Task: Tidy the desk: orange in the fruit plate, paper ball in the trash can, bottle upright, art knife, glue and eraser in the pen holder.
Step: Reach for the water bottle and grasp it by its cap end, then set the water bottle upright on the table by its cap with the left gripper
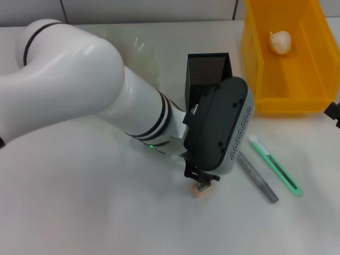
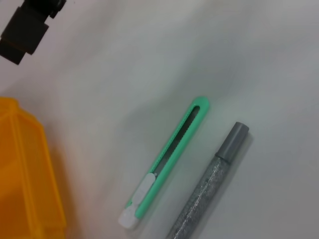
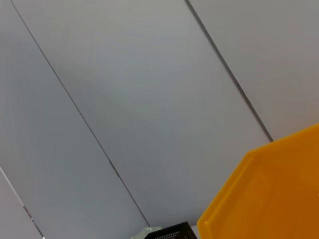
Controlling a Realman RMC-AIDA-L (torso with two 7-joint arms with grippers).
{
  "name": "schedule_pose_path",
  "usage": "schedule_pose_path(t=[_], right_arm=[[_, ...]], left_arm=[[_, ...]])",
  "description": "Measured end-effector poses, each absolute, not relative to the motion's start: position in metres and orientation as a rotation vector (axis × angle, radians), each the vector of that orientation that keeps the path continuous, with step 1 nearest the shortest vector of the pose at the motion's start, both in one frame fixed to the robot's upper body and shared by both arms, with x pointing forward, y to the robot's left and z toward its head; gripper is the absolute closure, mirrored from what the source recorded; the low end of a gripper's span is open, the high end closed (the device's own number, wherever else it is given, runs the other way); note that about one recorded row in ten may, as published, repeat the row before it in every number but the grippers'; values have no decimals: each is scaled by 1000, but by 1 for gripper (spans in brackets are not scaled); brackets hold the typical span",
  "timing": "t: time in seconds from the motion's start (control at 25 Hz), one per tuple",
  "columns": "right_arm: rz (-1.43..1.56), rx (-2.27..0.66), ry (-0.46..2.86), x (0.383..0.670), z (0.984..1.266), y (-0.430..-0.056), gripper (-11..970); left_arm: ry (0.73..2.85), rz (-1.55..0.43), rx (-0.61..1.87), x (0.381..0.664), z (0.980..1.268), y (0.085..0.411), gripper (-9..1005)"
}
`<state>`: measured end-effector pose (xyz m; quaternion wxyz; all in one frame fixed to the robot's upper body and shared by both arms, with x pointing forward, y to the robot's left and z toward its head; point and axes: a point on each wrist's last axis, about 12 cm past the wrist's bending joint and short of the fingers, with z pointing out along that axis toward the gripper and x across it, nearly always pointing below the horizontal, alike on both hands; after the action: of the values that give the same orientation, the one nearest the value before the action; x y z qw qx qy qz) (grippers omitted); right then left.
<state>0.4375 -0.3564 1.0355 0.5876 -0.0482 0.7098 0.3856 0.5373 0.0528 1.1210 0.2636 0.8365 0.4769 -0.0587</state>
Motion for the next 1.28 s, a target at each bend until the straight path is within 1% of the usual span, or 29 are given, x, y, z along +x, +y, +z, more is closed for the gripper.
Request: schedule_pose_path(t=[0.2,0.4,0.76,1.28], right_arm=[[892,-109,1659,438,1035,-357,250],[892,-109,1660,438,1035,-357,250],[899,-113,1656,440,1035,-354,250],[906,-118,1653,442,1035,-351,250]], left_arm=[[1282,-154,2259,536,1118,52,361],[1274,-150,2257,535,1116,51,495],[1302,-148,2236,534,1112,52,550],[1315,-145,2236,535,1109,54,565]])
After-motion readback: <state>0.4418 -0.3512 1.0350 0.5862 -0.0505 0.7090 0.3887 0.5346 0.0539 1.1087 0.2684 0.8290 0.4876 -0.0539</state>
